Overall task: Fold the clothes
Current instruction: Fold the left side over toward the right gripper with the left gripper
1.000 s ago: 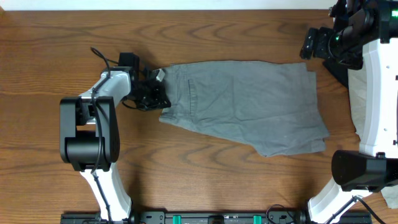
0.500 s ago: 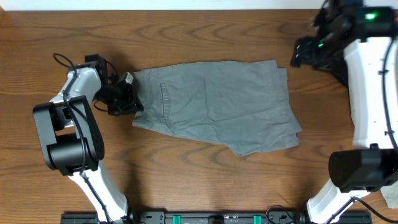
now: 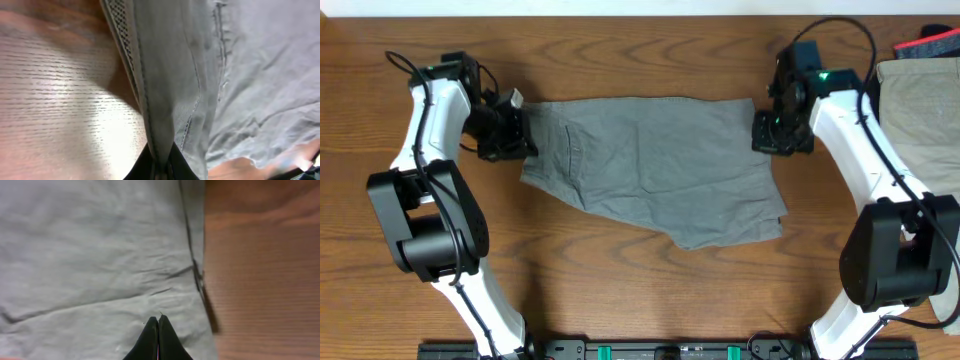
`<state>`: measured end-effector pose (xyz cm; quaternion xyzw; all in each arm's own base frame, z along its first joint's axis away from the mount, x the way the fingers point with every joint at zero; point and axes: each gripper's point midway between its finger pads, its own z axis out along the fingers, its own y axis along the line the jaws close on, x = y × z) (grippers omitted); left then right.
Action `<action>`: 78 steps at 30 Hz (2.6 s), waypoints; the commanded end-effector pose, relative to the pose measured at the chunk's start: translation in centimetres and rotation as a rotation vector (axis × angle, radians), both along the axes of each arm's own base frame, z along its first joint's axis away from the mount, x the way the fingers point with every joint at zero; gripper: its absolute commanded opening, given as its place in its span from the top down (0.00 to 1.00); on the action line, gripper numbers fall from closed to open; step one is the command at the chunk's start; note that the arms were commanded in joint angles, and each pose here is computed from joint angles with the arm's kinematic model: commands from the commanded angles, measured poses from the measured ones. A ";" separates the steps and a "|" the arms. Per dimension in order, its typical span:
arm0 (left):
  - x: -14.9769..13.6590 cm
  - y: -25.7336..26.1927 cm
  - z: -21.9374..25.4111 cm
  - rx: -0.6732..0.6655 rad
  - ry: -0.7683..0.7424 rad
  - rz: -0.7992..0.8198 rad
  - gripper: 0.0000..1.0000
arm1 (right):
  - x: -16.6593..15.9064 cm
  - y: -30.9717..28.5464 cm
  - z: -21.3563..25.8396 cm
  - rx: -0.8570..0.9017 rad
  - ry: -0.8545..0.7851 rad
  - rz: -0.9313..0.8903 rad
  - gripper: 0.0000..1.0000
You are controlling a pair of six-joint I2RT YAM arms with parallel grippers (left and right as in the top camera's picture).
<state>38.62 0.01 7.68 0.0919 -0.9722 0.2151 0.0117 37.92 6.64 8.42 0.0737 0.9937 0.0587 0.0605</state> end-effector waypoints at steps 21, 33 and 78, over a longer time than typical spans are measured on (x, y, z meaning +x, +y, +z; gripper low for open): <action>-2.0 -13.9 11.4 0.011 -0.264 -0.323 0.94 | -1.9 0.6 -7.1 0.052 -0.020 -0.063 0.99; -3.7 -22.9 12.4 -0.081 -0.357 -0.499 0.94 | -3.7 -0.1 -9.5 0.026 0.004 -0.094 0.99; -5.4 -35.6 10.9 -0.240 -0.460 -0.641 0.93 | -1.4 -3.6 -3.0 0.063 -0.062 -0.194 0.99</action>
